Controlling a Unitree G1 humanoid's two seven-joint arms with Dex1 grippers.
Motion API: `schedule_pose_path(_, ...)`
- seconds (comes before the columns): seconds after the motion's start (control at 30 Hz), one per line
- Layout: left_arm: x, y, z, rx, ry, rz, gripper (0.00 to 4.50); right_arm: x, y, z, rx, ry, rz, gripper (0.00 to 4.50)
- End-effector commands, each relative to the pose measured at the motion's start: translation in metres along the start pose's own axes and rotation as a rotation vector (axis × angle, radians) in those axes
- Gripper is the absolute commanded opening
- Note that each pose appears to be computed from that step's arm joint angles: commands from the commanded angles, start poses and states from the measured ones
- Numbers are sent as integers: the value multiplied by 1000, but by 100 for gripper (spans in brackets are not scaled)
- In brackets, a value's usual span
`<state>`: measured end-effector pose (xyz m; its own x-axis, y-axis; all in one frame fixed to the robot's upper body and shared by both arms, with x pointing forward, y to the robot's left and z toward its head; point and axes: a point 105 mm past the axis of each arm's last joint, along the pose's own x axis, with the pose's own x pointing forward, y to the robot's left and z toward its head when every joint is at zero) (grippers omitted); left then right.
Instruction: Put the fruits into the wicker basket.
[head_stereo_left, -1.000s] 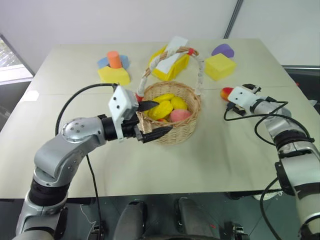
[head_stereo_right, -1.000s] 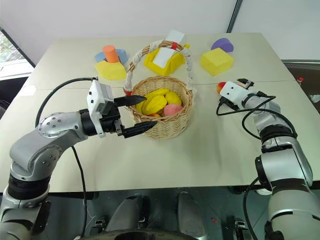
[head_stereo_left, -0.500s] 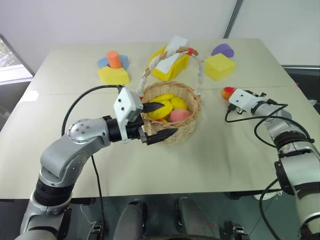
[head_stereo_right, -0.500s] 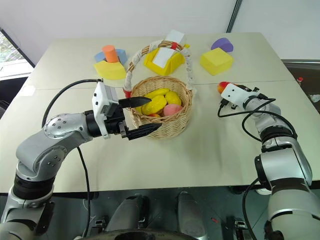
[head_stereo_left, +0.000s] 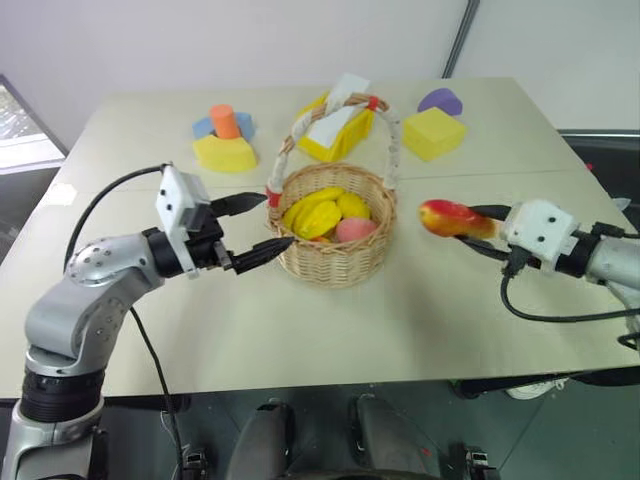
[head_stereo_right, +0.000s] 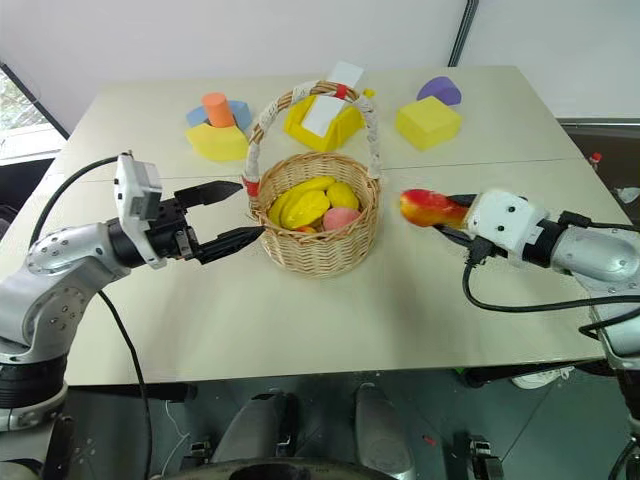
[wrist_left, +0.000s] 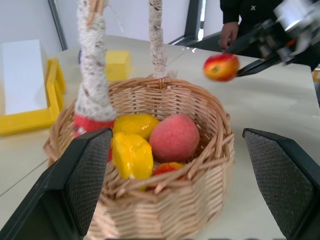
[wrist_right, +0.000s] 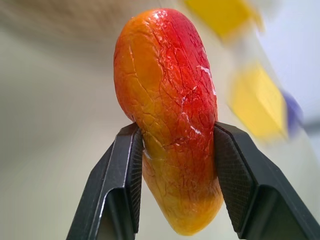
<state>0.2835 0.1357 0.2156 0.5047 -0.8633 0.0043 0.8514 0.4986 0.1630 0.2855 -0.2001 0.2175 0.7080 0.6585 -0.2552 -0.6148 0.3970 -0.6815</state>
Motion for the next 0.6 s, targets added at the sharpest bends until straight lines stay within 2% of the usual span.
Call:
schedule_pose_path(0.03,-8,4,6,47,-11,-7,450,11,7,59,14,-186,39,189)
schedule_pose_path(0.1,-8,4,6,45,-14,-15,450,28,11,76,15,-226,53,189)
schedule_pose_path(0.23,-11,-1,5,28,-19,-17,450,75,13,77,-94,-148,47,189)
schedule_pose_path(0.43,-11,-7,5,27,-29,0,450,102,10,77,-204,-119,39,189)
schedule_pose_path(0.53,-10,-10,5,26,-35,4,450,102,8,77,-210,-125,30,293)
schedule_pose_path(0.6,-9,-11,5,25,-40,6,450,100,6,80,-213,-137,21,394)
